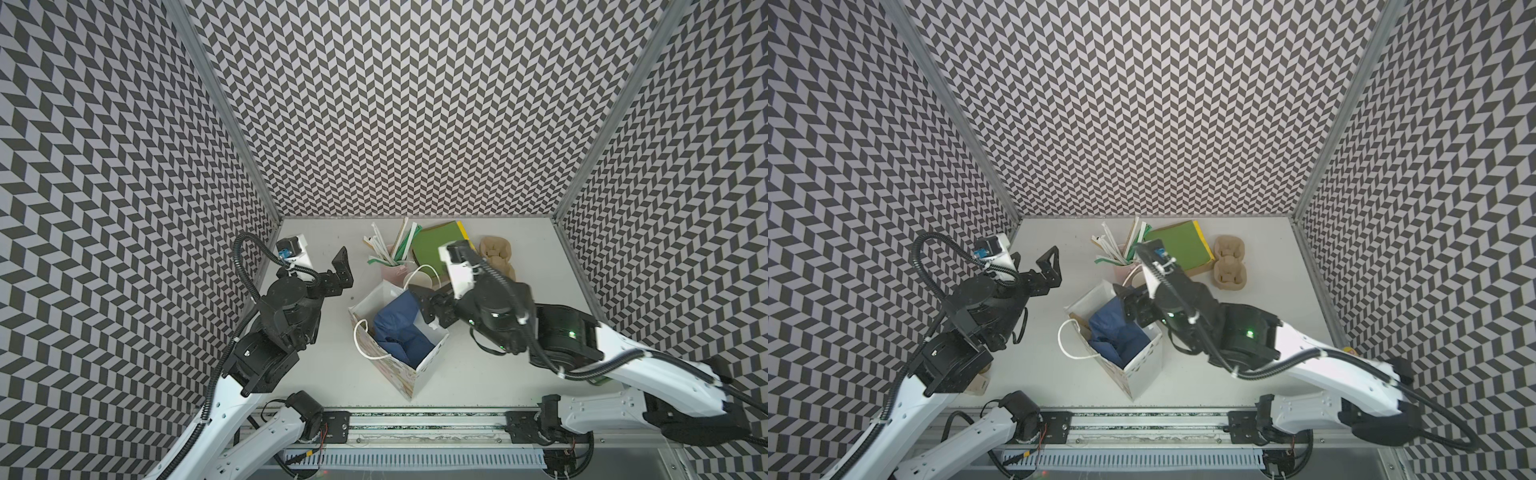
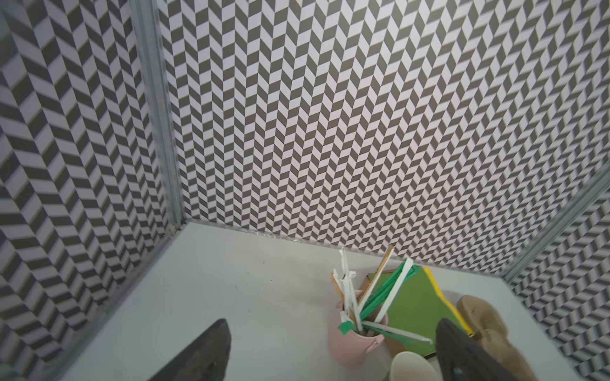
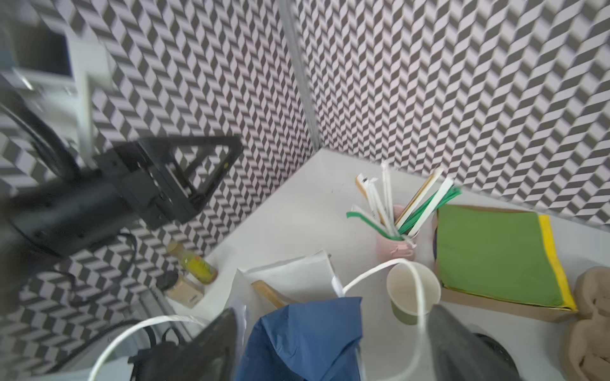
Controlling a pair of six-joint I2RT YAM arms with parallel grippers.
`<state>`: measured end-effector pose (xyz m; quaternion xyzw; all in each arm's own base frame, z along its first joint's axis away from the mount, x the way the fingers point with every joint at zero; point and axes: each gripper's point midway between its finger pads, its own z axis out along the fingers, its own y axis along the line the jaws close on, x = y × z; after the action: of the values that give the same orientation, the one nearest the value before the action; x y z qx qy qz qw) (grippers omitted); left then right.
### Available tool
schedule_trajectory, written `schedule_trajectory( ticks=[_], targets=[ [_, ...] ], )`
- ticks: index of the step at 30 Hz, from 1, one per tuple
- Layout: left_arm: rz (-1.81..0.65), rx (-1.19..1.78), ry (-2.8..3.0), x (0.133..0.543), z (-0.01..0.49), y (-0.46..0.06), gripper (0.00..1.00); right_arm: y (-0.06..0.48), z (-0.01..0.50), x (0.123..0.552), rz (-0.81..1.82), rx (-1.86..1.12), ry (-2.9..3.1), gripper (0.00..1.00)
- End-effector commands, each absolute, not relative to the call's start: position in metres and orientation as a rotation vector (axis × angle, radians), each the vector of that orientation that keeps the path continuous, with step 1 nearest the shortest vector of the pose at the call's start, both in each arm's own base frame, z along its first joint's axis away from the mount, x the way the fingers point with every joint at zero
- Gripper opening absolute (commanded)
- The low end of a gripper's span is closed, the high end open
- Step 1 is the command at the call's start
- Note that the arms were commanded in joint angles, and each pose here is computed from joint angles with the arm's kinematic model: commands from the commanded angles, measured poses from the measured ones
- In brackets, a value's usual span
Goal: Pack a coffee takeout order
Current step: Press the napkin into the takeout bag, then reset both arms
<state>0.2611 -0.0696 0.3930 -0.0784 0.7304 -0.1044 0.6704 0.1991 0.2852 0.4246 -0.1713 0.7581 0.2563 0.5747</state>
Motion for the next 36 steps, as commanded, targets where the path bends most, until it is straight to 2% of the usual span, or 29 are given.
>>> schedule_trajectory(
  ticks=[1,4,10,17,22,26,36],
  targets=[
    [-0.163,-0.265,1.599,0.259,0.395,-0.049,1.00,0.224,0.459,0.224,0.502,-0.147,1.618,0.99],
    [-0.133,-0.301,1.544,0.257,0.385,-0.039,1.00,0.166,0.440,0.252,0.398,0.075,1.600,0.99],
    [0.051,-0.373,1.477,0.252,0.348,-0.008,1.00,0.065,0.370,0.300,0.116,0.455,1.577,0.99],
    [0.123,-0.409,1.553,0.271,0.290,0.009,1.00,-0.008,0.286,0.330,-0.112,0.627,1.526,0.99],
    [0.208,-0.388,1.584,0.280,0.257,0.017,1.00,-0.036,0.224,0.334,-0.367,0.637,1.543,0.99],
    [0.202,-0.357,1.634,0.300,0.235,0.014,1.00,-0.031,0.185,0.352,-0.327,0.535,1.630,0.99],
    [0.184,-0.388,1.720,0.348,0.177,0.028,1.00,-0.001,0.175,0.372,-0.257,0.234,1.558,0.99]
  ],
)
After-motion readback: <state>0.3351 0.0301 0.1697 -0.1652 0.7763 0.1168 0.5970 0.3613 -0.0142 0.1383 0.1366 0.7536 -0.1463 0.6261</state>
